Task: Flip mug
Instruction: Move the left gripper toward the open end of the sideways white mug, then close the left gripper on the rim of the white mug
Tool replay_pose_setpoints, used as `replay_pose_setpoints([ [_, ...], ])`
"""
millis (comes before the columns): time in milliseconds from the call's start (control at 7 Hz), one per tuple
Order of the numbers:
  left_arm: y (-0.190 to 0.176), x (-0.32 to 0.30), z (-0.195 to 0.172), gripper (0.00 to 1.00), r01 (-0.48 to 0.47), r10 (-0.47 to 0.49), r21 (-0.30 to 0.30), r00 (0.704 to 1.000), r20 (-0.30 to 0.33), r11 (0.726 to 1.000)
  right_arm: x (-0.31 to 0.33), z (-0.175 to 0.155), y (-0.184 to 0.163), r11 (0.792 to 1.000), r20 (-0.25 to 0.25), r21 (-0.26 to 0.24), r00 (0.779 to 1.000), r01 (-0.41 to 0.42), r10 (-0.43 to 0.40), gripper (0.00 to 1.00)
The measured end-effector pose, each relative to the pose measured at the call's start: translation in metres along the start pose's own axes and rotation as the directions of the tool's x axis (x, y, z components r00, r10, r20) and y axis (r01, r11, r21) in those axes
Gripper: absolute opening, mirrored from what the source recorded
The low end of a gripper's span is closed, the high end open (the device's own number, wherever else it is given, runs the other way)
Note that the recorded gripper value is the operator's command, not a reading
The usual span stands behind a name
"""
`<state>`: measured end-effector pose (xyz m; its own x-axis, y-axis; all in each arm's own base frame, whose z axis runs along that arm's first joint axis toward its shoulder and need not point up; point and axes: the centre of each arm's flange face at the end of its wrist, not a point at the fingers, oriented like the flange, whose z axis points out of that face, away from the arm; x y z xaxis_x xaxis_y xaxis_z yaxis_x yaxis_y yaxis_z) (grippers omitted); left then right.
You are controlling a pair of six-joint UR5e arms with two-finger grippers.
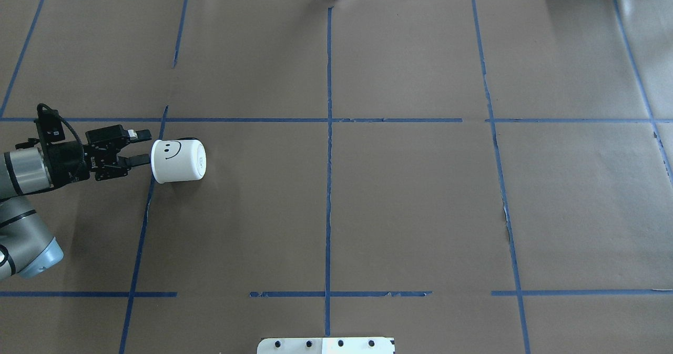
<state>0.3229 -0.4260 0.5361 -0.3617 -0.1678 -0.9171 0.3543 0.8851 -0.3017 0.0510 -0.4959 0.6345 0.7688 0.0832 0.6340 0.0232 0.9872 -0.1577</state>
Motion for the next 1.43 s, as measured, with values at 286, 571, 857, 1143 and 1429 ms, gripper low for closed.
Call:
replay_pose_setpoints([
  [286,0.004,0.002,0.011,1.00,-0.002,0.002,-0.010,1.000,-0.002,1.000,0.000,0.000,0.000,1.000,0.000,0.000,1.000,0.000,0.000,1.00],
  [571,0.007,0.006,0.023,0.88,-0.001,0.001,-0.017,1.000,0.001,1.000,0.000,0.000,0.000,1.000,0.000,0.000,1.000,0.000,0.000,1.00],
  [857,0.007,0.010,0.032,0.27,0.003,-0.003,-0.014,1.000,0.012,1.000,0.000,0.000,0.000,1.000,0.000,0.000,1.000,0.000,0.000,1.00],
  [1143,0.008,0.013,0.035,0.00,0.005,-0.005,-0.017,1.000,0.012,1.000,0.000,0.000,0.000,1.000,0.000,0.000,1.000,0.000,0.000,1.00],
  [1429,0.010,0.020,0.040,0.00,0.007,-0.007,-0.024,1.000,0.005,1.000,0.000,0.000,0.000,1.000,0.000,0.000,1.000,0.000,0.000,1.00],
])
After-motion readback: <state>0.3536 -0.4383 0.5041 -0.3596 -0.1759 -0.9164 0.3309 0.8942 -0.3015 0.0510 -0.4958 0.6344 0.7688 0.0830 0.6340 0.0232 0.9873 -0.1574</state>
